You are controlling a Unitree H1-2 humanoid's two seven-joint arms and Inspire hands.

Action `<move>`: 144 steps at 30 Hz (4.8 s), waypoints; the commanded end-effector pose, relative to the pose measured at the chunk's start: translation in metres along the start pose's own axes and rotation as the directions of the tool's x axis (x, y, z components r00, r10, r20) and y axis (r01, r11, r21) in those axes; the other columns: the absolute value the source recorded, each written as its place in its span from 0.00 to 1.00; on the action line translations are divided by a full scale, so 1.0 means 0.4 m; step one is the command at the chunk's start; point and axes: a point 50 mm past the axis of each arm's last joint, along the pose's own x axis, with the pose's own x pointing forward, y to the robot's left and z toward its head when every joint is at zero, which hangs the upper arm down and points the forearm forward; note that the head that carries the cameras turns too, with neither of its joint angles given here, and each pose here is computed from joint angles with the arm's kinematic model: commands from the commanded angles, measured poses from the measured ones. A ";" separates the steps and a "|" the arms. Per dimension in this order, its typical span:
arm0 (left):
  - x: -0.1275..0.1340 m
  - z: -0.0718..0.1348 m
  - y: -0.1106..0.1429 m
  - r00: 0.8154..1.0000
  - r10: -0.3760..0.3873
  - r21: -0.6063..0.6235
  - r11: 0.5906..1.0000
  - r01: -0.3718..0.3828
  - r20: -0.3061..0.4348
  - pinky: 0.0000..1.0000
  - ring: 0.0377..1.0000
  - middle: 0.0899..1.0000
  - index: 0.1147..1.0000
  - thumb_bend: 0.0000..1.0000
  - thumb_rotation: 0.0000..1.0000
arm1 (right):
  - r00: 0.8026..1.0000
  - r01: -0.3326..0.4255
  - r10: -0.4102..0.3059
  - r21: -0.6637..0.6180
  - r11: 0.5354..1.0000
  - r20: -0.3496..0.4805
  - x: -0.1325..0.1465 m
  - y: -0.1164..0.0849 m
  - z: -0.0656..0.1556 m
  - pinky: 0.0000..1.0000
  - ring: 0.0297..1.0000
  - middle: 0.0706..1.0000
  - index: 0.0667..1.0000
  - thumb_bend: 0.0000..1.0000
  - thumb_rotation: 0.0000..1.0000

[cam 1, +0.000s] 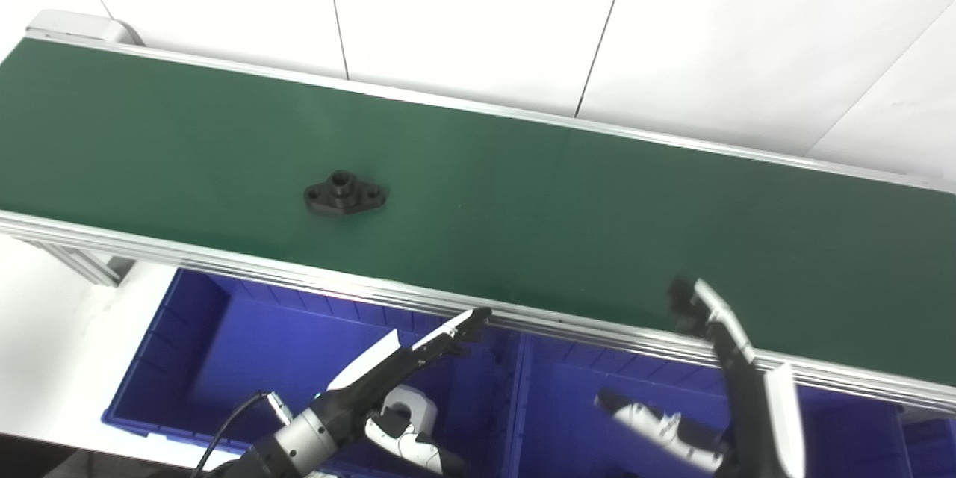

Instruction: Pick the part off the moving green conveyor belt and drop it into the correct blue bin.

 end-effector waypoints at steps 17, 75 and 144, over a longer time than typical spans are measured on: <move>0.019 0.000 0.044 0.998 -0.021 0.031 0.999 0.019 0.060 0.86 0.92 0.96 0.97 0.66 0.37 | 0.986 -0.078 0.098 -0.148 0.986 0.132 0.270 -0.054 0.069 0.69 0.75 0.77 0.81 0.75 0.28; -0.027 0.013 0.036 0.998 -0.030 -0.035 0.999 0.032 0.058 0.87 0.93 0.96 0.97 0.71 0.43 | 0.885 -0.422 0.464 -0.478 0.770 -0.034 0.606 0.170 0.025 0.68 0.72 0.75 0.78 0.79 0.26; -0.017 0.046 0.046 0.997 -0.023 -0.019 1.000 0.025 0.073 0.84 0.90 0.95 0.96 0.68 0.38 | 0.914 -0.231 0.392 -0.658 0.716 0.106 0.377 0.040 0.055 0.35 0.44 0.43 0.45 0.52 0.00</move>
